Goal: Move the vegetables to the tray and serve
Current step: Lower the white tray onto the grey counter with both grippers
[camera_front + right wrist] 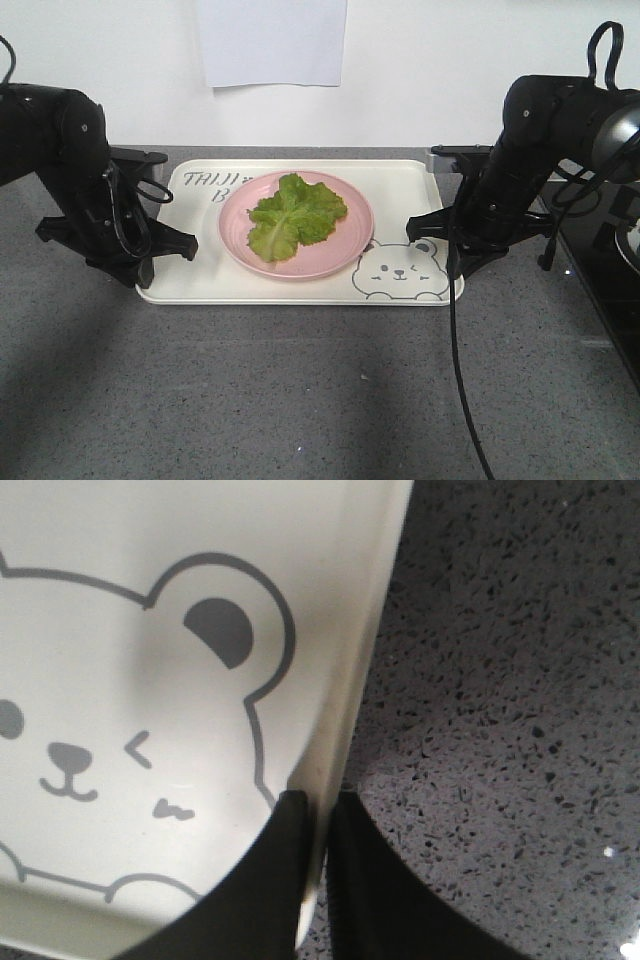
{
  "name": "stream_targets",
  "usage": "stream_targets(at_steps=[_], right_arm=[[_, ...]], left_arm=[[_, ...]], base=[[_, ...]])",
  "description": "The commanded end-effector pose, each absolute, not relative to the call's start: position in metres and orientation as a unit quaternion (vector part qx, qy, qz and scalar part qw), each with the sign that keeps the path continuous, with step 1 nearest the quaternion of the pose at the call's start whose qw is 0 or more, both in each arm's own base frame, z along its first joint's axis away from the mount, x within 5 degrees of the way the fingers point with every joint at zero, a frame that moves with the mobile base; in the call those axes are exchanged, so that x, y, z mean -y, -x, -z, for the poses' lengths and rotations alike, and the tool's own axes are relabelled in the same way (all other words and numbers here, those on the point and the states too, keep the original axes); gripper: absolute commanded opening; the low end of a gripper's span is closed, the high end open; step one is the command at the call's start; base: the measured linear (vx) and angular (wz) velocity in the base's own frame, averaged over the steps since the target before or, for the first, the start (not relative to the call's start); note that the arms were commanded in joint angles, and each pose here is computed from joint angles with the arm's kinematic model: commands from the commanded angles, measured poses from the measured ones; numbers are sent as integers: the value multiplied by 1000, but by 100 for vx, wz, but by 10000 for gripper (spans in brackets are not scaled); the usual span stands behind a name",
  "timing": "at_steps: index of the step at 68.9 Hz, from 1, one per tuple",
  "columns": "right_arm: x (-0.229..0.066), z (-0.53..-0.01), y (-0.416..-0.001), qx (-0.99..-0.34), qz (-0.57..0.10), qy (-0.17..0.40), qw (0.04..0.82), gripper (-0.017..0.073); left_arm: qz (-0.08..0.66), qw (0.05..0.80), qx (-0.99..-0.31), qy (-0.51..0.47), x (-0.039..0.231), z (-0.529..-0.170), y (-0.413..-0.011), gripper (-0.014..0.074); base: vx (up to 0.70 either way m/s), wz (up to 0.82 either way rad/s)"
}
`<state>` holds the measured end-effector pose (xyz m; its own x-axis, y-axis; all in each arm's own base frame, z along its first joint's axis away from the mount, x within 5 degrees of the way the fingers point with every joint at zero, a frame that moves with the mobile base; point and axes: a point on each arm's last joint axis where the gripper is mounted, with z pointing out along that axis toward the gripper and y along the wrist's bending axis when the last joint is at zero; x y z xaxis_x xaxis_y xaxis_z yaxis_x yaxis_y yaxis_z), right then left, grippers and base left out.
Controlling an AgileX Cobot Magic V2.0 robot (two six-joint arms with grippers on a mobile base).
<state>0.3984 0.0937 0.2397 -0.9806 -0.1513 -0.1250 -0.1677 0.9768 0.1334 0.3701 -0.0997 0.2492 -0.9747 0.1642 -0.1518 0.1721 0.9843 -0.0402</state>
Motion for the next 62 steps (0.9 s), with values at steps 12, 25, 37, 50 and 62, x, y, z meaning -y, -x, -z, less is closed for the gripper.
stream_targets(at_steps=[12,25,37,50,62], right_arm=[[-102,-271,-398,-981,-102,112,122,-3],[-102,-271,-397,-979,-101,125,122,6],[-103,-271,-397,-979,-106,124,121,65],[-103,-271,-396,-980,-110,124,115,195],[-103,-270,-395,-980,-110,124,108,339]], left_arm=[[57,120,-985,-110,110,-271,-371,-6],[56,116,-985,-111,110,-270,-371,-6],[56,113,-986,-111,110,-270,-370,4],[55,106,-987,-111,110,-269,-369,55],[54,99,-987,-112,109,-269,-368,137]], base=[[0,0],[0,0],[0,0],[0,0],[0,0]])
